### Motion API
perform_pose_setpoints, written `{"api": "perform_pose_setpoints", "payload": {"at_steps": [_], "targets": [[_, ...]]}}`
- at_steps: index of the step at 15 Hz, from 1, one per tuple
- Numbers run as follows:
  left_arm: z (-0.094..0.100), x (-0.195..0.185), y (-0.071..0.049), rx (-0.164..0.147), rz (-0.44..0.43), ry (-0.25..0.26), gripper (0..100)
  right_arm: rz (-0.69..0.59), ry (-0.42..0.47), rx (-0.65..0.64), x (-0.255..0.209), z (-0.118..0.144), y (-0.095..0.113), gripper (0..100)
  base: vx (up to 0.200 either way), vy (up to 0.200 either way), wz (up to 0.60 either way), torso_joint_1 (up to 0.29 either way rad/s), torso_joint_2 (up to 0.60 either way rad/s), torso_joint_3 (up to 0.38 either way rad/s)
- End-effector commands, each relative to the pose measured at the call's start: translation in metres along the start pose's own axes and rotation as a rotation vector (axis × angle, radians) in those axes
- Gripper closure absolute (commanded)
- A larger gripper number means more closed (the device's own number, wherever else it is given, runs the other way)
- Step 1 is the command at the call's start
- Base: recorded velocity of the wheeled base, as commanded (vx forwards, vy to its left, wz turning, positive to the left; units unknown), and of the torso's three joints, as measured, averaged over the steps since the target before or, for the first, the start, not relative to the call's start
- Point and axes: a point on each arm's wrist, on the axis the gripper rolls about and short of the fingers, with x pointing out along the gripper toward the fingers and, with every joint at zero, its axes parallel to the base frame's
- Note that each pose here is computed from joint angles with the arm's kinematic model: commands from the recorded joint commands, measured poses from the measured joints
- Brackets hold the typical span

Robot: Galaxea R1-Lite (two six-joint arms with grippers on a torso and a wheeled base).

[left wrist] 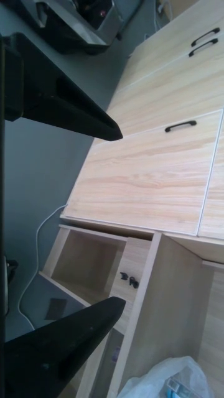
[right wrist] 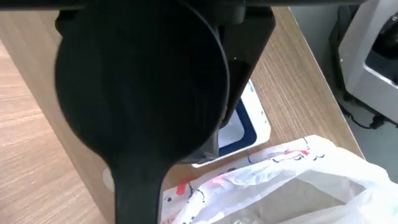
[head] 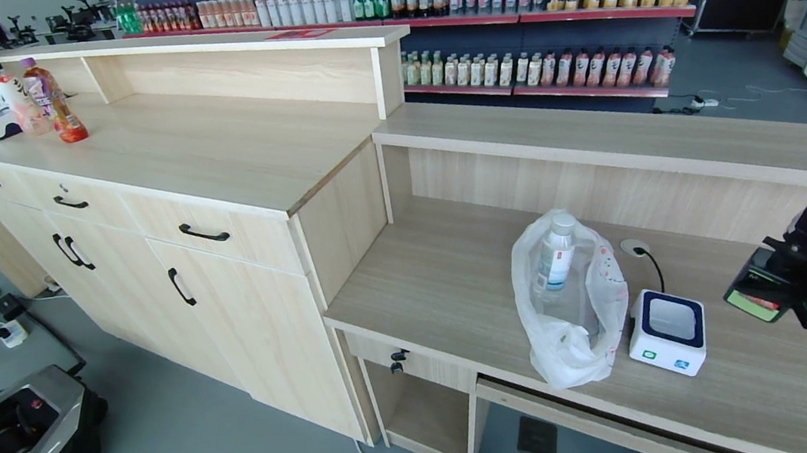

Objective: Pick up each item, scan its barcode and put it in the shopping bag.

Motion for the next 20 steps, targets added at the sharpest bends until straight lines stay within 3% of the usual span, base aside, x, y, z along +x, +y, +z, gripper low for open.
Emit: {"api": "perform_pose_setpoints", "payload": {"at_steps": [1, 5, 8, 13, 20], "targets": [[0.000, 0.000, 0.000, 0.000, 0.000, 0.000, 0, -0.061, -0.023, -0.041, -0.023, 0.015, -0.003, 100, 0.000, 0.000, 0.60, 0.002, 0.00, 0.007], [0.000, 0.000, 0.000, 0.000, 0.000, 0.000, 0, -0.074, -0.065, -0.051, -0.023, 0.027, -0.002, 100, 0.000, 0.000, 0.60, 0.000, 0.00, 0.002], [0.000, 0.000, 0.000, 0.000, 0.000, 0.000, 0, 0.008, -0.092, 0.031, -0.003, 0.031, 0.008, 100, 0.000, 0.000, 0.20, 0.002, 0.00, 0.002], [0.000, 0.000, 0.000, 0.000, 0.000, 0.000, 0, 0.142, -0.062, 0.078, 0.053, -0.001, 0.030, 100, 0.000, 0.000, 0.00, 0.000, 0.00, 0.000], [0.000, 0.000, 0.000, 0.000, 0.000, 0.000, 0, 0.219, -0.033, 0.104, 0.085, -0.035, 0.046, 100, 0.000, 0.000, 0.00, 0.000, 0.00, 0.000]]}}
